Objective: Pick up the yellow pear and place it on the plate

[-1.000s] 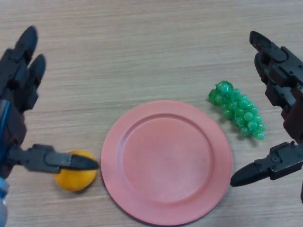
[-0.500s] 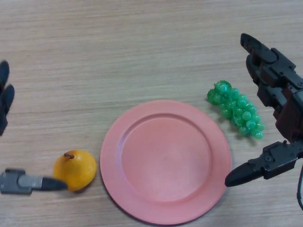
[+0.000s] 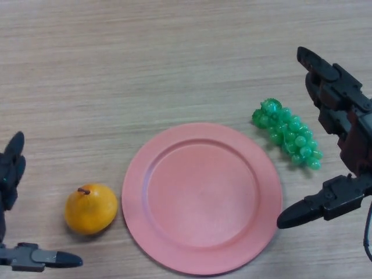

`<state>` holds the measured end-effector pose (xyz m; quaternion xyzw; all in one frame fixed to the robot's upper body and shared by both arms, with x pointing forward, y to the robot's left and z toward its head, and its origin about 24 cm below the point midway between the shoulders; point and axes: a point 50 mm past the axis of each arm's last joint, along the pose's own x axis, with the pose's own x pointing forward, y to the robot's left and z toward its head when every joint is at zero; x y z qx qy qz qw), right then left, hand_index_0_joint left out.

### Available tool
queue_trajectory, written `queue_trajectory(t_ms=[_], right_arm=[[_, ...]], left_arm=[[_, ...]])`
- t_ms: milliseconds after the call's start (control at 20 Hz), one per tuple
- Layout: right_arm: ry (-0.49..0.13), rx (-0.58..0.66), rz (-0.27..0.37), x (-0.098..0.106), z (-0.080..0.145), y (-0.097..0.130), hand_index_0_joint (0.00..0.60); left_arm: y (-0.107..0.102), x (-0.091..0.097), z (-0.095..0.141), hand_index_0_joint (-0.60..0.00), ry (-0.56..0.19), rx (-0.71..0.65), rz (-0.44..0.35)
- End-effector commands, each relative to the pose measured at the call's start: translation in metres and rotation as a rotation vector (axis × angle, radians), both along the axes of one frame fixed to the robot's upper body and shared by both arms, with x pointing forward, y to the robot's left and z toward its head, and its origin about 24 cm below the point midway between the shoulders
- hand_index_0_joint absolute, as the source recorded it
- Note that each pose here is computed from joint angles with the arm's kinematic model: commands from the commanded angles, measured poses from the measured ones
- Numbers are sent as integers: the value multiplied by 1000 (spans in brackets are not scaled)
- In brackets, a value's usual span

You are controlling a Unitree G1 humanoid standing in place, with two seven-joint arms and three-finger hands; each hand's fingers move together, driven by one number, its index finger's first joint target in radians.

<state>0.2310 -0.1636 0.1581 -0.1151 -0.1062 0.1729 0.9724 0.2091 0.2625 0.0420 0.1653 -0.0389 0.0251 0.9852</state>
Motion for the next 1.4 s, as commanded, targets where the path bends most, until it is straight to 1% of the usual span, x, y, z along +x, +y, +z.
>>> queue_trajectory(t_ms=[50,200,300,500,600,650,750,850,900,950,1000,1100,1150,1200,1250,1300,1350,1400], right_arm=[[-241,-20,1,-11,33,-3,0],[-245,-23,-4,-15,35,-4,0],[-256,-28,-6,-17,35,-4,0],[-246,1,-6,-19,36,-5,0],[-248,-6,-5,-20,37,-5,0],[-251,-8,-5,-21,38,-5,0],[-250,1,-6,-22,40,-7,0],[-251,1,-7,-23,40,-7,0],[-253,1,-8,-23,41,-7,0],[-253,-2,-11,-23,41,-8,0],[-250,-10,-15,-22,41,-7,0],[-247,-16,-11,-24,40,-6,0],[-249,-19,-12,-24,40,-6,0],[-247,-20,-13,-25,40,-6,0],[-245,-24,-13,-26,40,-6,0],[-241,-22,-11,-26,40,-6,0],[-241,-14,-9,-27,41,-6,0],[-235,-13,-7,-28,41,-6,0]], left_arm=[[8,6,28,0,-218,110,-7],[5,16,12,0,-227,59,-1],[2,21,9,0,-244,20,0],[-5,30,6,0,-260,-36,-39],[-11,35,5,0,-276,-55,-47],[-13,38,4,0,-273,-51,-46],[-17,42,0,0,-270,5,-5],[-18,43,-1,-199,-268,13,2],[-20,44,-1,-350,-262,15,2],[-22,45,-2,-449,-253,17,-1],[-27,47,-6,-600,-211,29,-30],[-32,48,-12,-600,-170,47,-65],[-34,48,-13,-600,-164,55,-77],[-37,46,-15,-600,-161,119,-108],[-37,44,-18,-600,-155,195,-122],[-33,41,-15,-600,-191,267,-90],[-29,39,-7,-600,-236,299,-60],[-23,34,6,-600,-309,309,-20]])
